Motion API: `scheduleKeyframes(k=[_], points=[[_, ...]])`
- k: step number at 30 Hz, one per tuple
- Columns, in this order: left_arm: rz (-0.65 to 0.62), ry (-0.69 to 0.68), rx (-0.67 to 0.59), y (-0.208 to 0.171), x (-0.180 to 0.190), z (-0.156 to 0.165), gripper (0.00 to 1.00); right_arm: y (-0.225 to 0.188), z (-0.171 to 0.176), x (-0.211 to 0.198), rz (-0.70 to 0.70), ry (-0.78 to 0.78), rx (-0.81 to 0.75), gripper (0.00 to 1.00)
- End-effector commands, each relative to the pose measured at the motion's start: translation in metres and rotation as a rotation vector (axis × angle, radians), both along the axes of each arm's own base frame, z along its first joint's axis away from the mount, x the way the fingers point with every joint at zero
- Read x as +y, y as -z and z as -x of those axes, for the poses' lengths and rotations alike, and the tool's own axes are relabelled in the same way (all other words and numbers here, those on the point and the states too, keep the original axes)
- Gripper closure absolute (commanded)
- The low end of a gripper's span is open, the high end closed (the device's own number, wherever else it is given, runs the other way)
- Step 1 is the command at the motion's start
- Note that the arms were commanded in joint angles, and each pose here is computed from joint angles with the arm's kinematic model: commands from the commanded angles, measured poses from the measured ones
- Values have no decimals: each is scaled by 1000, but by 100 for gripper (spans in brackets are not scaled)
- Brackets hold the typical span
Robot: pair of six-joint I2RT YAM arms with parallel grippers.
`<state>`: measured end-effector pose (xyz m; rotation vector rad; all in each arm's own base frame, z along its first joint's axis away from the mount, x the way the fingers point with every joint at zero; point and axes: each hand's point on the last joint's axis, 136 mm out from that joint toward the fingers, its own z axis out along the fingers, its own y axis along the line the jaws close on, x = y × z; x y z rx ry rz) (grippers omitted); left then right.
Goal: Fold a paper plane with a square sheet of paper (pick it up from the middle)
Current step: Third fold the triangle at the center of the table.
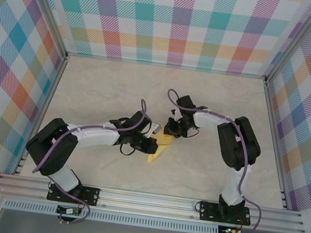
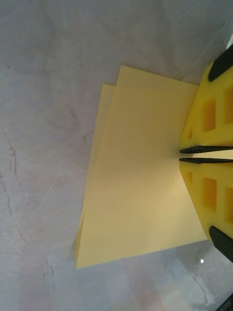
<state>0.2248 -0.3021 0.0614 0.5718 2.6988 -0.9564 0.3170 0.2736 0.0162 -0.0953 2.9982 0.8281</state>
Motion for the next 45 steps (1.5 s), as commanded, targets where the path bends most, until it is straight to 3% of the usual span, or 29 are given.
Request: scheduleKeyframes(k=[1, 20, 45], points=[[-19, -8, 27, 3, 4, -7, 100, 17, 11, -11, 82, -59, 22, 86], [-137, -66, 14, 22, 20, -24, 99, 13, 13, -12, 87, -56, 22, 85], [-165, -79, 15, 31, 20, -32, 97, 17, 18, -13, 108, -52, 35, 84]])
